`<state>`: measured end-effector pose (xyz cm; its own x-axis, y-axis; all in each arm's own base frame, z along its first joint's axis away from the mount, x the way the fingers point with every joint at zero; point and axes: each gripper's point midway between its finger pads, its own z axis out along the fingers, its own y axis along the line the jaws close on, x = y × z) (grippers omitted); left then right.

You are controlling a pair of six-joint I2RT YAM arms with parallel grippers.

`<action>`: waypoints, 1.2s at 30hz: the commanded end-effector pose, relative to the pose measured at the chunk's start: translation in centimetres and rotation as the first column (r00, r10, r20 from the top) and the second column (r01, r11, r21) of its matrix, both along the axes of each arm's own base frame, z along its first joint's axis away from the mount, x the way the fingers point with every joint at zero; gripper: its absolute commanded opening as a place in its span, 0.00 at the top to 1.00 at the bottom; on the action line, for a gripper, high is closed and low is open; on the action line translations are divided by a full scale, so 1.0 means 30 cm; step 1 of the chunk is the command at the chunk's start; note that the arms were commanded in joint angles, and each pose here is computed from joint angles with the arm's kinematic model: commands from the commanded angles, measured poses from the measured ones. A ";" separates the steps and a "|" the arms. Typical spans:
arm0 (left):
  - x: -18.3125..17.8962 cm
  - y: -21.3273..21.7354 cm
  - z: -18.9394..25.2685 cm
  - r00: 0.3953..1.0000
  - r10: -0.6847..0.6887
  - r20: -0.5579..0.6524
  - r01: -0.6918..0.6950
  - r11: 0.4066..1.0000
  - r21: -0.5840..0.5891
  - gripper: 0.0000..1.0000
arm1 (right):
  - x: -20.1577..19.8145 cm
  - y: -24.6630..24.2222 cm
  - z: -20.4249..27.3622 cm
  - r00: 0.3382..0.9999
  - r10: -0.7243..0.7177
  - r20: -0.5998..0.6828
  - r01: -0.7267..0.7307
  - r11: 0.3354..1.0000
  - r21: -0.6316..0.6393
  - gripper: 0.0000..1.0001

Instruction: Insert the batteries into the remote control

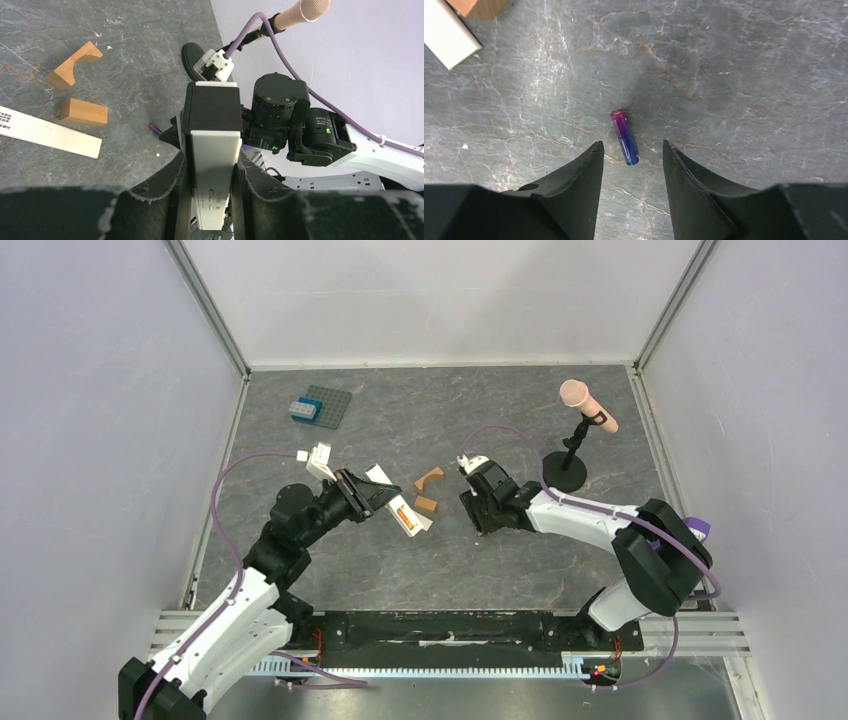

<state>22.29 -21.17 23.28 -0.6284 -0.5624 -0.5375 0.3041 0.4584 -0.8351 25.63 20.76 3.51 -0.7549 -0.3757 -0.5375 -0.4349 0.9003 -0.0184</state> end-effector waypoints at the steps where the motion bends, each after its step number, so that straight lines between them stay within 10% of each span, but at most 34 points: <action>1: 0.007 0.005 0.043 0.998 0.005 0.065 -0.004 1.000 -0.009 0.98 | 0.004 0.035 0.010 0.998 0.052 -0.022 -0.051 0.998 0.020 0.51; 18: -0.002 0.013 0.055 0.997 0.010 0.077 -0.009 1.000 -0.021 0.98 | -0.028 -0.002 -0.069 0.984 0.024 -0.175 -0.022 1.000 0.012 0.78; 24: 0.006 0.011 0.062 0.997 0.016 0.079 -0.014 0.999 -0.031 0.98 | -0.021 0.059 0.017 0.989 0.057 -0.138 -0.039 0.991 0.127 0.95; 36: 0.025 -0.073 0.004 0.994 -0.109 0.007 0.109 0.994 -0.013 0.98 | -0.107 0.192 0.441 0.980 0.185 0.066 -0.193 0.843 0.502 0.97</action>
<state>22.97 -22.32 21.49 -0.6747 -0.5257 -0.5181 0.2888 0.4579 -0.8408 23.66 24.84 11.77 -0.7235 -0.2621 -0.6386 -0.5537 0.7728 0.3102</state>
